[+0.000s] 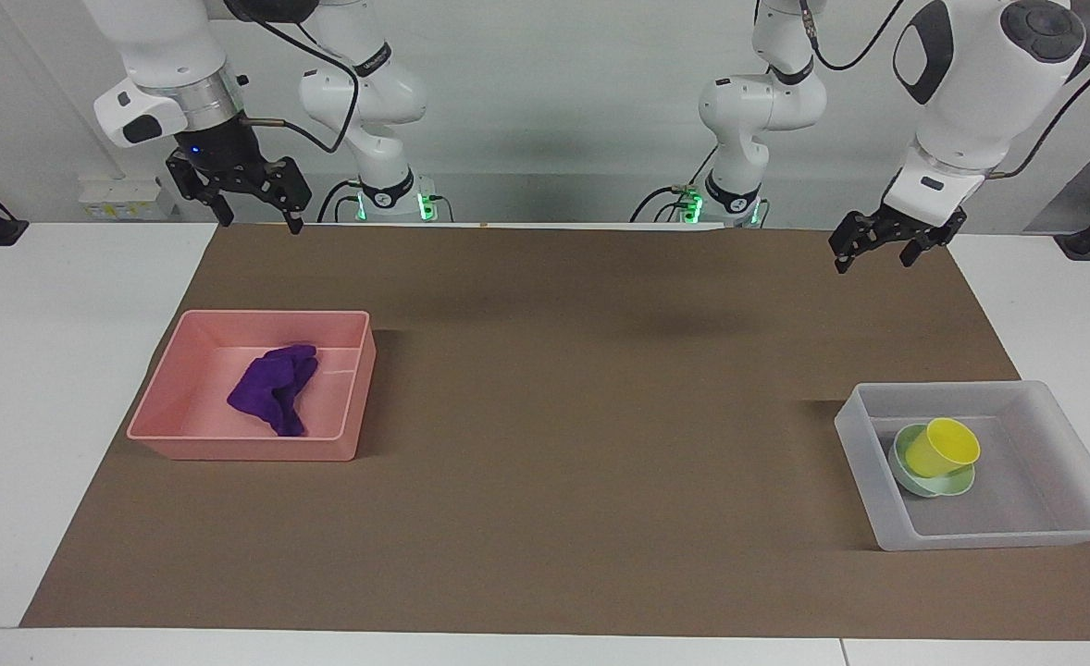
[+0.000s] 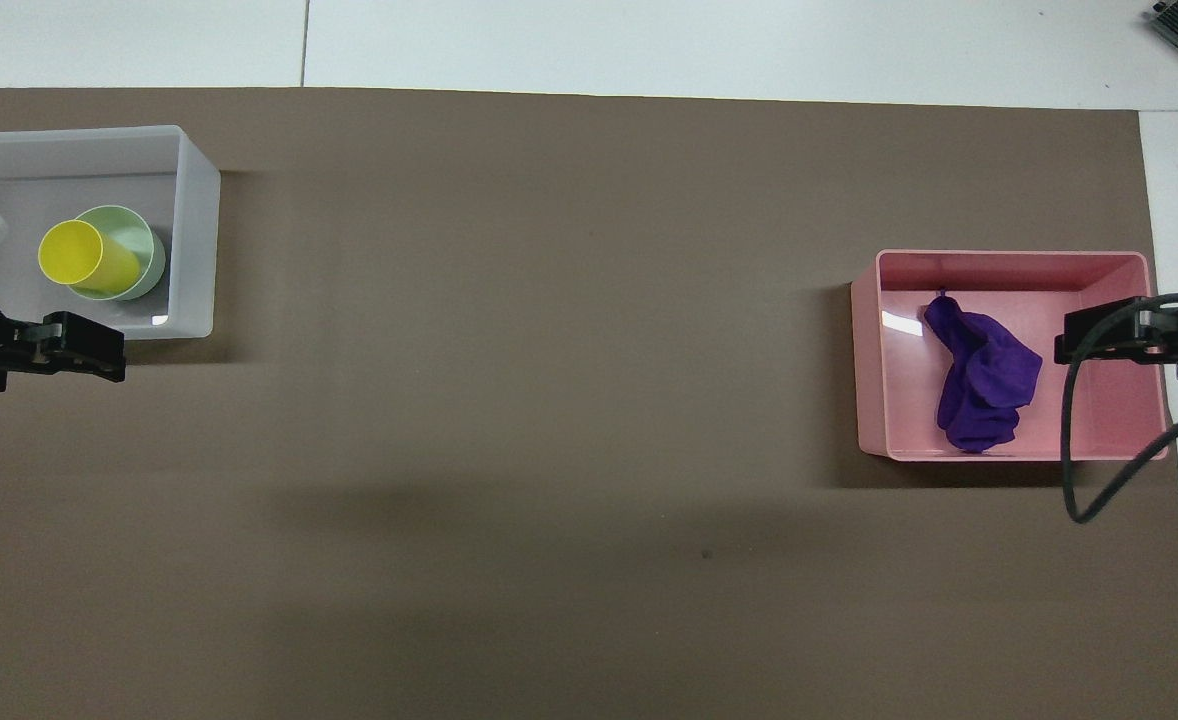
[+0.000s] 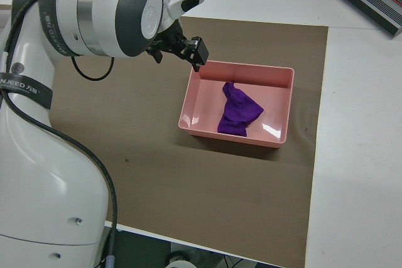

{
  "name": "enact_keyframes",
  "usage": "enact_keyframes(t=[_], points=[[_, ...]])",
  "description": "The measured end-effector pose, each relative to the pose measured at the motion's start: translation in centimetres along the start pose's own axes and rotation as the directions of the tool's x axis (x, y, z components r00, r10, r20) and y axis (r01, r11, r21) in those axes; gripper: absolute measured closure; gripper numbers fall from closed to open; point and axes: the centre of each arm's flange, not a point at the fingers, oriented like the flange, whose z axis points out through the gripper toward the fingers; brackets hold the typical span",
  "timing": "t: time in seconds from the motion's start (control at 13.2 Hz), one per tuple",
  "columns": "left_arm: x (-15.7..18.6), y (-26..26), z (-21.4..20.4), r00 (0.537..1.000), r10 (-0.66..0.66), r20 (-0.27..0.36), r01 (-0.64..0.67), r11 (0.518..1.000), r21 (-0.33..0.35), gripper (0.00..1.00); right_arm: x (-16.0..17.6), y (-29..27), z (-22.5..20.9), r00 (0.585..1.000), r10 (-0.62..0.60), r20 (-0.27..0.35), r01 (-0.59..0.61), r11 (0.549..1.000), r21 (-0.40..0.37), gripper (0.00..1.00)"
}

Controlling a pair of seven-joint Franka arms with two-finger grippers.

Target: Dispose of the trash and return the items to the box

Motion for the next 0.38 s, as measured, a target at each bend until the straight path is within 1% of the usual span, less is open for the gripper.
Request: enact_keyframes(t=[0.38], points=[[0.03,-0.46,-0.80,1.000,-0.010,-0.005,0.010,1.000,-0.017,0.00,-0.03,0.43,0.54,1.000,-0.007,0.012,0.007,1.000,-0.001,0.00]])
